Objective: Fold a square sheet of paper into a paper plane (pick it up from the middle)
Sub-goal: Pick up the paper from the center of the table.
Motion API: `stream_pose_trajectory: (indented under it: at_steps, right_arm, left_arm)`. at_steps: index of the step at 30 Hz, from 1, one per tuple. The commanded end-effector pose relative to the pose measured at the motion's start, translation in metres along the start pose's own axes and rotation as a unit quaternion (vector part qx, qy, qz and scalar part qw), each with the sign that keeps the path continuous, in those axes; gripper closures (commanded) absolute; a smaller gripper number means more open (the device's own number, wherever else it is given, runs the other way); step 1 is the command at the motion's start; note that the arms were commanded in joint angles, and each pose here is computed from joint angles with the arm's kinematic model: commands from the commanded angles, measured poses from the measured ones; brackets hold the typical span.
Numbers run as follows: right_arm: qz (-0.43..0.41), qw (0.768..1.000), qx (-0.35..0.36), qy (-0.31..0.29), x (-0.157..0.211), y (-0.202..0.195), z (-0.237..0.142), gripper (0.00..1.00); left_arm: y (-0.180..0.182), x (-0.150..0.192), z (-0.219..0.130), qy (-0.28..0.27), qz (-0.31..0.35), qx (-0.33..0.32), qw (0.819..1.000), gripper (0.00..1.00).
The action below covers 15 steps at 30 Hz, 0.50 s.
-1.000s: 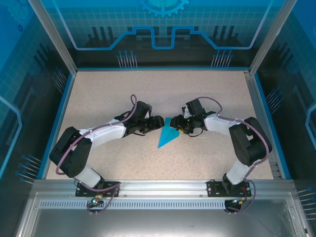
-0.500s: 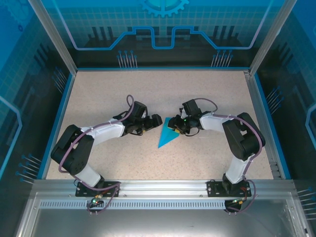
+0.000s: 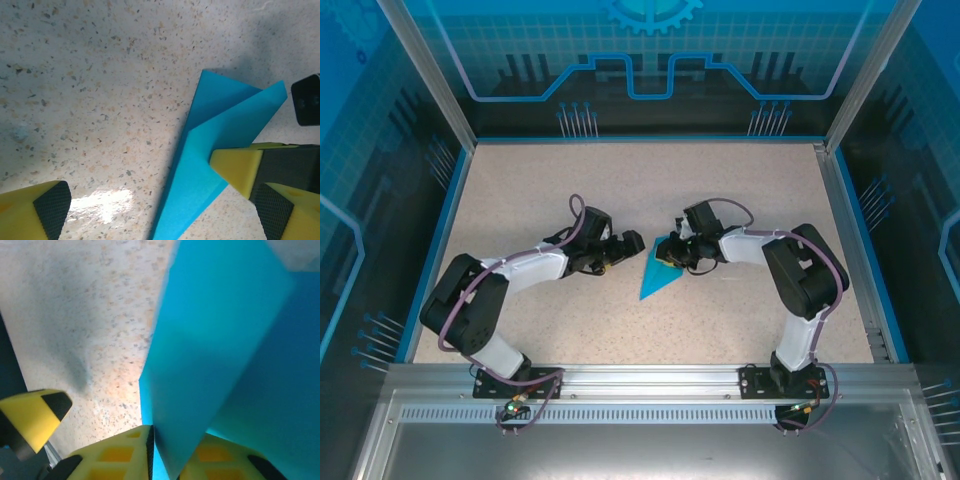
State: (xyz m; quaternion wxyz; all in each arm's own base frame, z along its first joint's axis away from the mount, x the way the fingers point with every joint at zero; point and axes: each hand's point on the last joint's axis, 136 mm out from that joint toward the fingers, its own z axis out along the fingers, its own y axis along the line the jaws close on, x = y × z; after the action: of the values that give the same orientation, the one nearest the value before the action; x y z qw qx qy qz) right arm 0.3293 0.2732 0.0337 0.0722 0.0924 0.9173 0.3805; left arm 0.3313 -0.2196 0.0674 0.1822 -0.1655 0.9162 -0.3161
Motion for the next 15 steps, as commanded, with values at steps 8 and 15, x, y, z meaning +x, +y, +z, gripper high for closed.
stream_pose_trajectory:
  at_steps: [8, 15]
  right_arm:
    - [-0.064, 0.988, -0.138, -0.016, -0.021, 0.064, -0.039, 0.95]
    - [-0.083, 0.966, -0.243, -0.023, -0.043, 0.11, -0.096, 0.94]
  left_arm:
    - [-0.028, -0.009, -0.026, 0.048, -0.048, 0.135, 0.988, 0.02]
    - [-0.073, -0.005, -0.045, 0.093, -0.033, 0.26, 0.961, 0.02]
